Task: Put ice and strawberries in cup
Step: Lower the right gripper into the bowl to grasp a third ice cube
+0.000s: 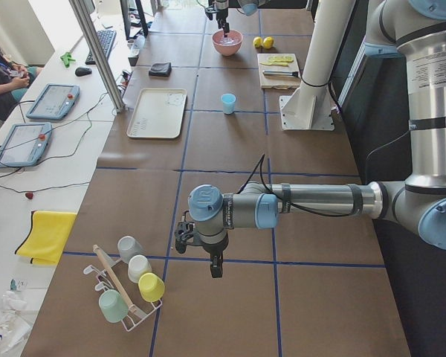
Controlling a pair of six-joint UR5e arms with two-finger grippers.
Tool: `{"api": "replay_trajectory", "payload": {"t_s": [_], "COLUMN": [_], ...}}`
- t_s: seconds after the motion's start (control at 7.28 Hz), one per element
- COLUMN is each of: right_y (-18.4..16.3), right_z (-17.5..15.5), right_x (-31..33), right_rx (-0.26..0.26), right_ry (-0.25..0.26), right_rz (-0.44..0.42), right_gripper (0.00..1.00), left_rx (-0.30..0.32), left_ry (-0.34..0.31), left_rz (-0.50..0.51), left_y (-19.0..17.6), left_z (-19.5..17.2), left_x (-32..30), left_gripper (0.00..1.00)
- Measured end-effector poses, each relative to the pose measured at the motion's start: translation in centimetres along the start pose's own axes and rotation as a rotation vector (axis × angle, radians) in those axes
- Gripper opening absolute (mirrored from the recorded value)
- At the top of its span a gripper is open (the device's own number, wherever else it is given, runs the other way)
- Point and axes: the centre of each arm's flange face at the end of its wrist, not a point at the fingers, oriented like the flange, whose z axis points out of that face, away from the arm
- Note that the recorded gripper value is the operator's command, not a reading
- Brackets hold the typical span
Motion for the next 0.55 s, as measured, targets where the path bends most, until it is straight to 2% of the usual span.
{"api": "replay_trajectory", "payload": {"t_s": [0.55], "right_y": [-0.27], "right_z": [0.15], "right_x": [-0.68], "right_rx": [-0.01], "right_ry": [-0.064], "right_rz": [0.033], "right_gripper": [0.97], "left_rx": [0.0], "left_ry": [0.0], "left_rz": [0.0], "left_y": [0.0], "left_z": [0.01], "left_x": [0.01], "left_gripper": [1.0]}}
